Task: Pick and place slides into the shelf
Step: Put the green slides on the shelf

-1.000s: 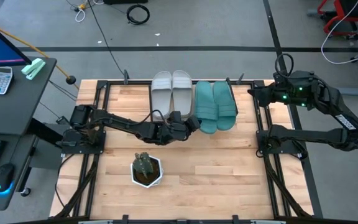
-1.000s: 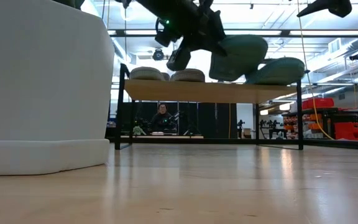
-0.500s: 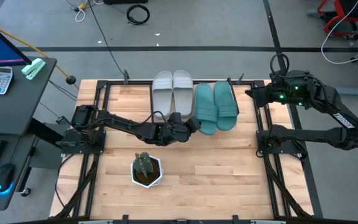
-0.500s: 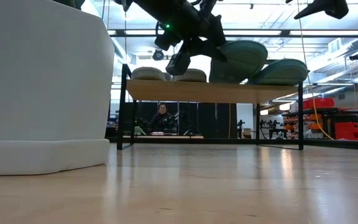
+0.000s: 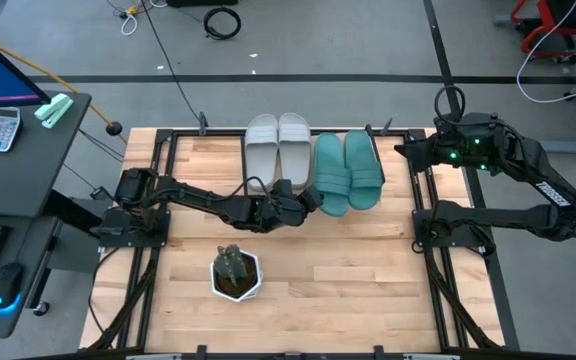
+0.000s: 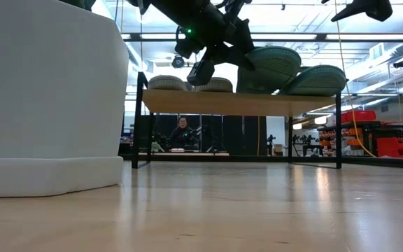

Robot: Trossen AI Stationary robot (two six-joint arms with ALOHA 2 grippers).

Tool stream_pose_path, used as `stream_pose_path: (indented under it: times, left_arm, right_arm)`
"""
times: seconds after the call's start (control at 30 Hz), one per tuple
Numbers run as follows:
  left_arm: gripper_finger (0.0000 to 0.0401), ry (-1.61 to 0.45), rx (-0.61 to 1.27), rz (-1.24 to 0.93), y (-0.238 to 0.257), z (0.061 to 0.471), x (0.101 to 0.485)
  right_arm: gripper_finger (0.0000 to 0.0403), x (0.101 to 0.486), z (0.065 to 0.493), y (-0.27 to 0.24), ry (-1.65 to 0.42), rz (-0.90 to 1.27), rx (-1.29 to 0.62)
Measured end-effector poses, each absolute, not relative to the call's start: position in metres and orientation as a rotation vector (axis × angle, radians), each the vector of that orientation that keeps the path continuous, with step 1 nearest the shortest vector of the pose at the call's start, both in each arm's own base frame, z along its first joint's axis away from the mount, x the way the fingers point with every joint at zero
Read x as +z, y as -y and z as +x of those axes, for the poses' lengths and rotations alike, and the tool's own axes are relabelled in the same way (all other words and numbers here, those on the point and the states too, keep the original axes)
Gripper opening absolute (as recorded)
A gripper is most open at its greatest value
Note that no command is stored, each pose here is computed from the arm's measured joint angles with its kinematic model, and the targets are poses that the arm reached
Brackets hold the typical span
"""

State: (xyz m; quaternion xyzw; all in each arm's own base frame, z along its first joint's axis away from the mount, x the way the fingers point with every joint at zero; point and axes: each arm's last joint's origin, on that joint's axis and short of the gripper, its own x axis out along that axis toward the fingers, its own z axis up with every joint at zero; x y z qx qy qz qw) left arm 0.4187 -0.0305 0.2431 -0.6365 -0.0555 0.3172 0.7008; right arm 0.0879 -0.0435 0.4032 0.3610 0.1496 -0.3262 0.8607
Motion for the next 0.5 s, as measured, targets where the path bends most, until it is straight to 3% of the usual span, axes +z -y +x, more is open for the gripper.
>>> stream_pose_path:
  times: [0.5]
  left_arm:
    - [0.0053,0.136,0.712,-1.414,0.0308,0.4186,0.2433]
  right_arm:
    - [0.0248,0.4032,0.0877,0.0434,-0.311,0.767,-0.686]
